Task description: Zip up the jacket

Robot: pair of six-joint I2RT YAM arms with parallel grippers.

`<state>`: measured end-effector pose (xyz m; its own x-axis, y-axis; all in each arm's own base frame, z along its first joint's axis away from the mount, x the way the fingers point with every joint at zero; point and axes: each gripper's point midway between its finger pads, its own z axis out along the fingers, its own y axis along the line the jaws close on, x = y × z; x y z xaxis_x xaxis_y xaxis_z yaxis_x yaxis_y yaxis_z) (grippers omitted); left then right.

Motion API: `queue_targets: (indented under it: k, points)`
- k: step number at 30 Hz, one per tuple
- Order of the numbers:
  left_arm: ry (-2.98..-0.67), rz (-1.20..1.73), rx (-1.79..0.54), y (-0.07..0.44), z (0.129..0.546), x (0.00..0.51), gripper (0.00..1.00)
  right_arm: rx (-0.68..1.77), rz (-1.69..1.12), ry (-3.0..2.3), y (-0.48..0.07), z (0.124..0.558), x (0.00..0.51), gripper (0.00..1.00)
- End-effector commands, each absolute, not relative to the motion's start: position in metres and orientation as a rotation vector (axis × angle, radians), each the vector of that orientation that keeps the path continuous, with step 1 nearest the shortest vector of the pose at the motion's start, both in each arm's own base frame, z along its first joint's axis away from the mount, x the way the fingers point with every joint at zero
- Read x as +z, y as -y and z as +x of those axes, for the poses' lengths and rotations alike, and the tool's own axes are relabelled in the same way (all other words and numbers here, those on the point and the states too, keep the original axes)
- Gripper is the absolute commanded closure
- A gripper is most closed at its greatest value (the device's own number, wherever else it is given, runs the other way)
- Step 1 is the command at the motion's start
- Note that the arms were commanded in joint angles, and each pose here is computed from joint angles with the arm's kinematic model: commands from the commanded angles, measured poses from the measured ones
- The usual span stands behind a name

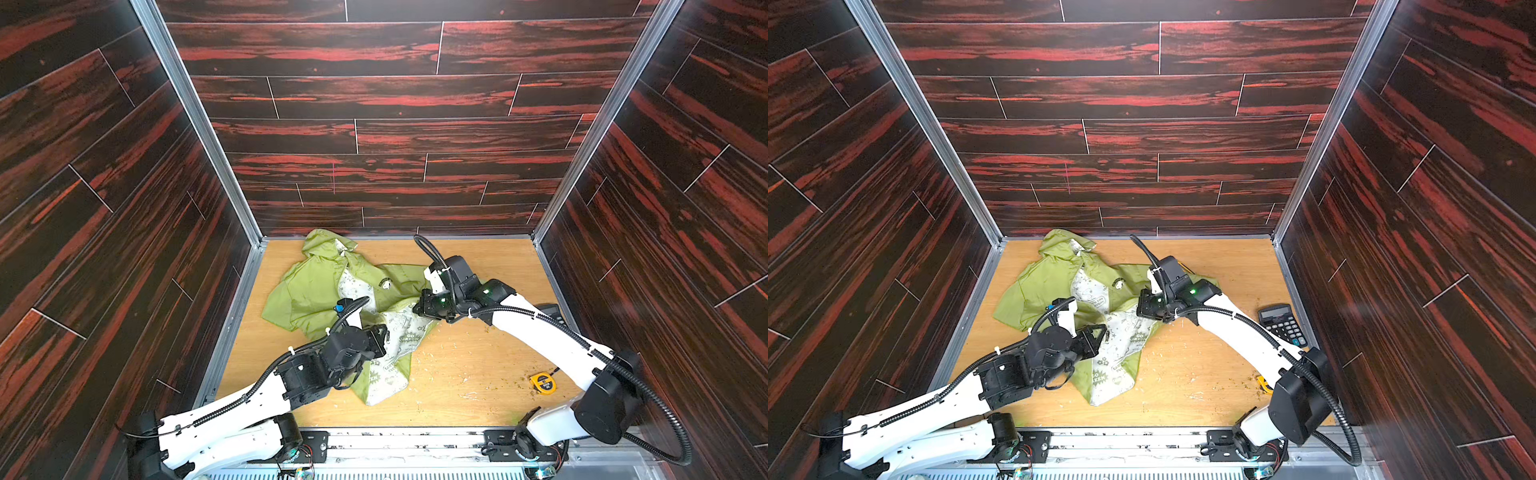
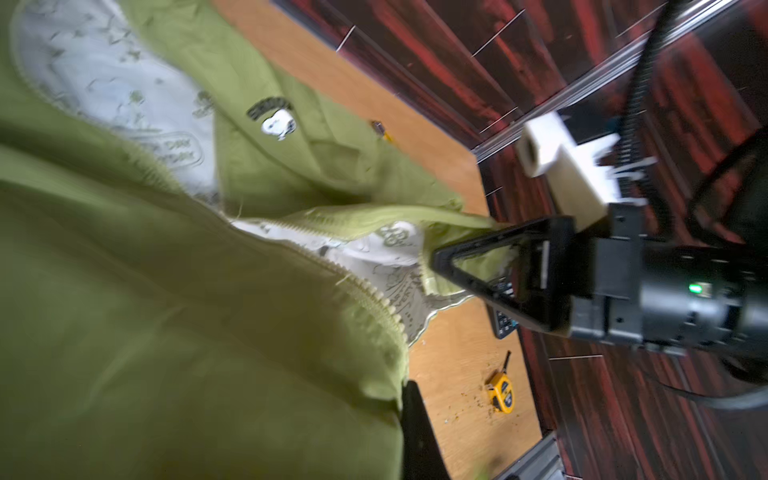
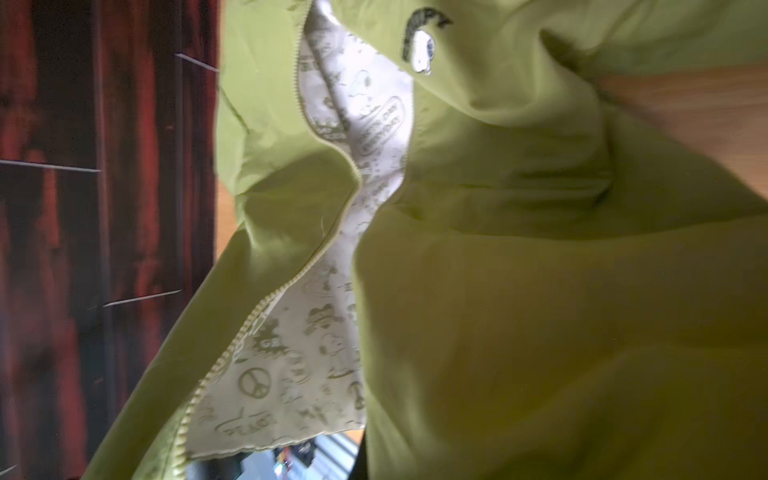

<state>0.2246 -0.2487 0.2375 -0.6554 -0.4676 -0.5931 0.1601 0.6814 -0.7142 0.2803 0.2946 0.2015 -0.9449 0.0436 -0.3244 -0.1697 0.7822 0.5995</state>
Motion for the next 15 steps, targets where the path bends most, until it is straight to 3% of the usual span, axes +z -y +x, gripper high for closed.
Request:
queue_targets:
  k: [1, 15]
  points:
    - [-1.916, -0.202, -1.122, 0.256, 0.23, 0.266, 1.0, 1.192, -0.139, -2.548, -0.312, 0.272, 0.229, 1.0]
    - [-1.704, -0.198, -1.474, 0.265, 0.241, 0.316, 1.0, 1.642, -0.056, -2.232, -0.338, 0.274, 0.313, 1.0]
